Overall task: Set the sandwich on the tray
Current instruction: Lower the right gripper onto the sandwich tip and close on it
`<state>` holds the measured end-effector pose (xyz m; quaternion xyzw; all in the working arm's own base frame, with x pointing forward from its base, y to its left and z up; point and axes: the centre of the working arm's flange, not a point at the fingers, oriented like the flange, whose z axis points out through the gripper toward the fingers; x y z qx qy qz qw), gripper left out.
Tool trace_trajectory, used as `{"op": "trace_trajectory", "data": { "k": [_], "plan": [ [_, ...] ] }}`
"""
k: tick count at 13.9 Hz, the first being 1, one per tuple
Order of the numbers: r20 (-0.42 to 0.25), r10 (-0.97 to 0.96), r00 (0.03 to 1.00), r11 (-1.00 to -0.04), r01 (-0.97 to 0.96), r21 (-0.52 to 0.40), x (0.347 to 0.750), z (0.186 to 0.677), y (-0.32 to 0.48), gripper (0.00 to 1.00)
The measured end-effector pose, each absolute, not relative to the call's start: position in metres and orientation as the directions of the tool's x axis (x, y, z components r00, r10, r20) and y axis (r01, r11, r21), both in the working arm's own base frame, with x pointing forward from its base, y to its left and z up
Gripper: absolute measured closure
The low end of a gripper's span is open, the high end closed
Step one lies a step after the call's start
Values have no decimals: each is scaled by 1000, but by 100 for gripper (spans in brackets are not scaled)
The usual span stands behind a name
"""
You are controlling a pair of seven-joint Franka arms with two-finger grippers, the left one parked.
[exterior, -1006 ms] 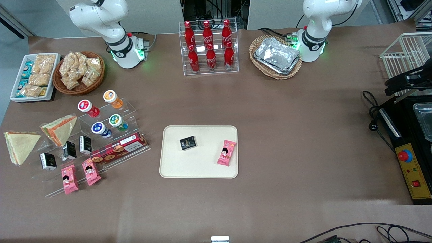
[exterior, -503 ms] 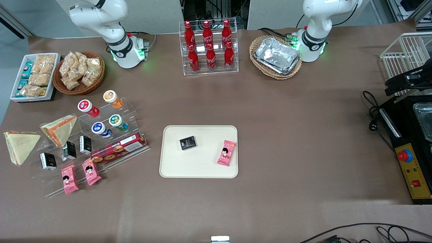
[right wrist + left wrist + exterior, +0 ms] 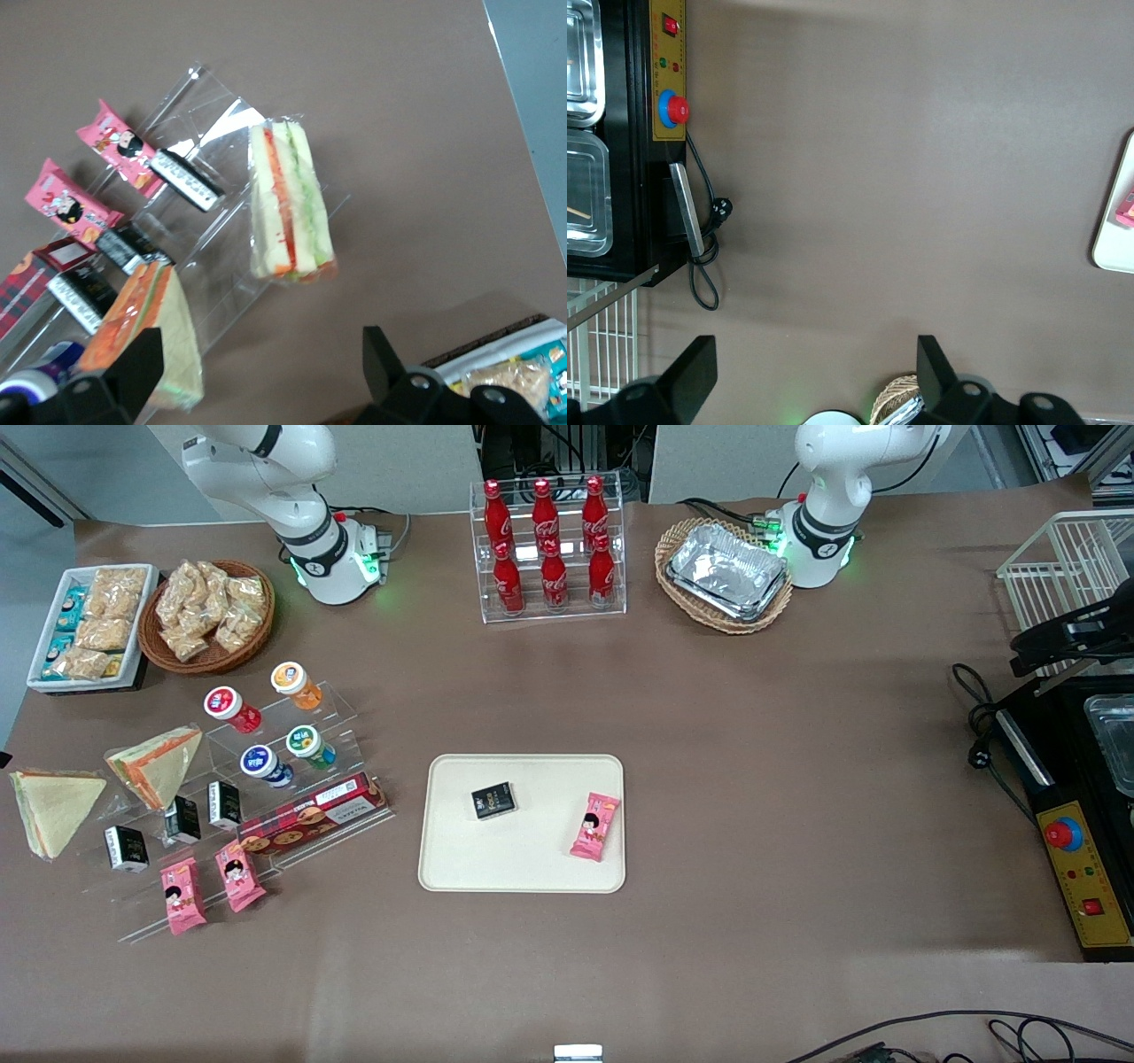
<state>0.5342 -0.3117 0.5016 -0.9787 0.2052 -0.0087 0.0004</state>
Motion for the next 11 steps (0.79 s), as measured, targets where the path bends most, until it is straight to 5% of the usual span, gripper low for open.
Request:
{"op": "trace_trajectory", "data": {
  "k": [11],
  "plan": [
    [58, -365, 929, -930, -361, -70, 538, 408, -326, 0]
  ]
}}
